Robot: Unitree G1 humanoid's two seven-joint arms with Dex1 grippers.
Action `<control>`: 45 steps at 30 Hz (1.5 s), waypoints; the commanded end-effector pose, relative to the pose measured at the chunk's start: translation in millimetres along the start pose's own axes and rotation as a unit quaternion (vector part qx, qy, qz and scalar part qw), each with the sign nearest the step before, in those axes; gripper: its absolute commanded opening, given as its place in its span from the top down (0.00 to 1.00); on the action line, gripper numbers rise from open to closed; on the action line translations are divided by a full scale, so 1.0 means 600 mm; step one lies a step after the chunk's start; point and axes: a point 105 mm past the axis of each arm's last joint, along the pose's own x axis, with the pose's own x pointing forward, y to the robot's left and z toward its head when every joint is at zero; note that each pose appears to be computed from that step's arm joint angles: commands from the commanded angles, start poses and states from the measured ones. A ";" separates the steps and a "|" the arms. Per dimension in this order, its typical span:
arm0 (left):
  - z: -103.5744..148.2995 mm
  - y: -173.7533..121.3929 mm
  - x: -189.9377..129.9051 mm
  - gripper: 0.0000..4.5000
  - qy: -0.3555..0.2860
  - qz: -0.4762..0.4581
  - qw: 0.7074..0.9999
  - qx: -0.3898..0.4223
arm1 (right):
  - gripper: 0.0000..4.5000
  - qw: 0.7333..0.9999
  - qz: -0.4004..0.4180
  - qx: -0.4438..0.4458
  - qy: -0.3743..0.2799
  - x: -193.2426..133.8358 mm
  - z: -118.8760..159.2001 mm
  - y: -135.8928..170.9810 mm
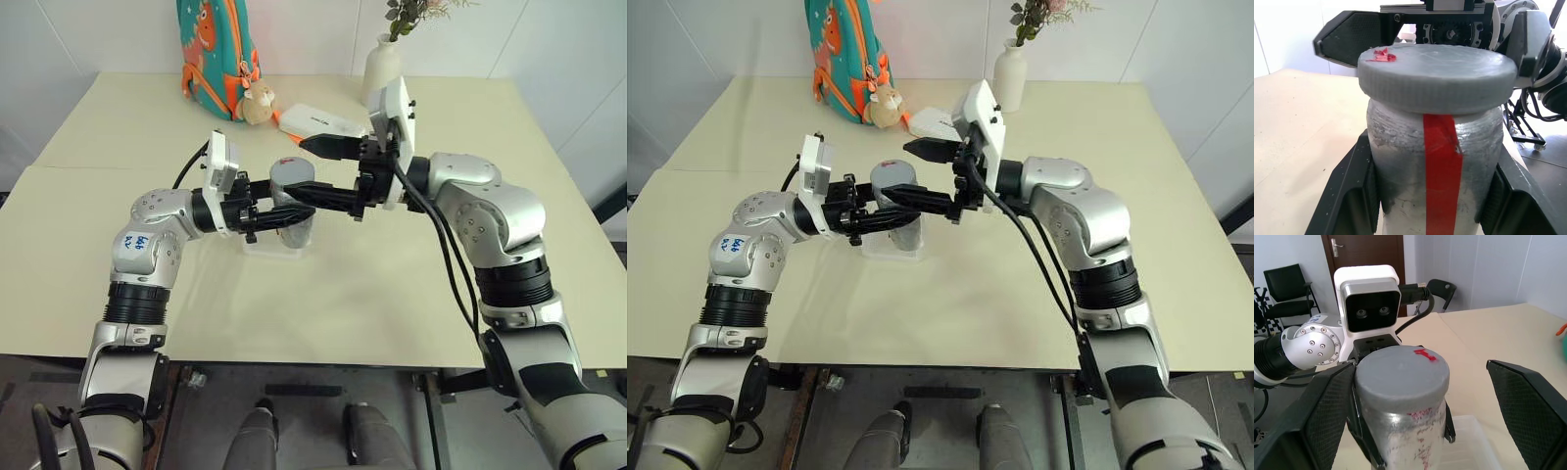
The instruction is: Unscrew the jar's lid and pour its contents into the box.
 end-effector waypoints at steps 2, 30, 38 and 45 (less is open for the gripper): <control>0.027 -0.013 -0.001 0.55 -0.019 -0.023 0.999 0.037 | 0.00 0.999 -0.036 -0.013 -0.016 -0.052 0.019 -0.019; 0.024 -0.015 0.000 0.55 -0.014 -0.029 0.999 0.031 | 0.00 0.997 0.073 0.019 -0.005 0.057 0.027 0.048; 0.025 -0.015 0.000 0.55 -0.015 -0.027 0.999 0.032 | 0.00 0.998 0.066 0.022 -0.006 0.061 0.026 0.044; 0.024 -0.015 0.001 0.55 -0.016 -0.026 0.999 0.032 | 0.00 0.998 0.061 0.023 -0.012 0.057 0.031 0.040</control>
